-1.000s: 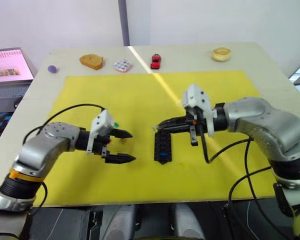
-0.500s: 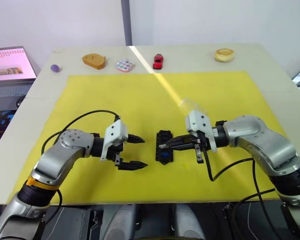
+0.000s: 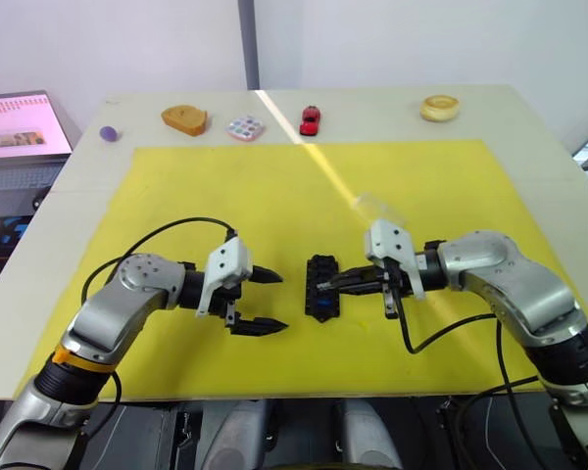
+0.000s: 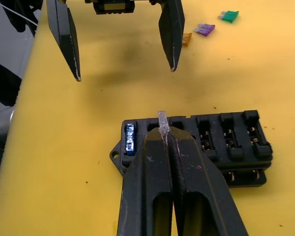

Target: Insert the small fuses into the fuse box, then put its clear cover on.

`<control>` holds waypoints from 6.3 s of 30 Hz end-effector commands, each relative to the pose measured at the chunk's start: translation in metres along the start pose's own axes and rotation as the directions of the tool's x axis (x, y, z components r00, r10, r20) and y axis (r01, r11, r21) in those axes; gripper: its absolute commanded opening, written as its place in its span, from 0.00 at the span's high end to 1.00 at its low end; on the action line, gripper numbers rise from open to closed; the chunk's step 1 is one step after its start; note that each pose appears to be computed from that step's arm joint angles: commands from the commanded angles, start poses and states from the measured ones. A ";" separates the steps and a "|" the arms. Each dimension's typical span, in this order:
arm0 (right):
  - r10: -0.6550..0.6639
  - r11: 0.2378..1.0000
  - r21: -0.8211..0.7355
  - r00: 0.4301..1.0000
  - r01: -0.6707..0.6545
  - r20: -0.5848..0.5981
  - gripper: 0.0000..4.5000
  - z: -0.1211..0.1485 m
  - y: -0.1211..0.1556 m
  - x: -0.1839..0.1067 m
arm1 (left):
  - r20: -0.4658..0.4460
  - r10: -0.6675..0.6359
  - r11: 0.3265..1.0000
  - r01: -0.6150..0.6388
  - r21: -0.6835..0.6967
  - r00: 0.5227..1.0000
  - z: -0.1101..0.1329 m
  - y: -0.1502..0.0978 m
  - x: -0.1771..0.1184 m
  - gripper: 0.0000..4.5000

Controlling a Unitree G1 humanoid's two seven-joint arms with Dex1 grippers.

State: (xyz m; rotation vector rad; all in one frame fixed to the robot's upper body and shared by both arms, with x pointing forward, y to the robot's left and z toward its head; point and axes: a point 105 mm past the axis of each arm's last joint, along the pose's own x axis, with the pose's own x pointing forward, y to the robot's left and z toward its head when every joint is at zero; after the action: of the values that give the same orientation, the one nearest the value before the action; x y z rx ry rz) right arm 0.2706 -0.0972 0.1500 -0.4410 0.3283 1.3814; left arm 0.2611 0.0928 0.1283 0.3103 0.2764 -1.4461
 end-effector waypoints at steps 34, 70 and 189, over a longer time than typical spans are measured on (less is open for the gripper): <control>-0.004 1.000 -0.018 0.989 0.002 -0.147 1.00 -0.036 0.003 0.004 | -0.032 0.014 0.994 -0.010 0.111 0.999 0.001 0.010 0.001 0.01; -0.035 0.997 -0.073 0.999 0.033 -0.026 0.80 0.021 -0.009 -0.011 | 0.007 0.014 0.995 -0.015 0.103 1.000 0.000 0.007 0.006 0.00; -0.062 0.994 0.082 0.993 0.070 -0.098 0.99 0.020 0.005 0.001 | 0.029 0.002 0.992 -0.006 0.124 1.000 0.002 -0.001 0.022 0.00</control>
State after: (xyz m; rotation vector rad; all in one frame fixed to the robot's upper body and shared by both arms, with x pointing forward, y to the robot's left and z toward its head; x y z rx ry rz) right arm 0.2696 -0.0908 0.1571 -0.4336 0.4989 1.2605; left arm 0.2689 0.0788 0.1160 0.3723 0.2031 -1.4303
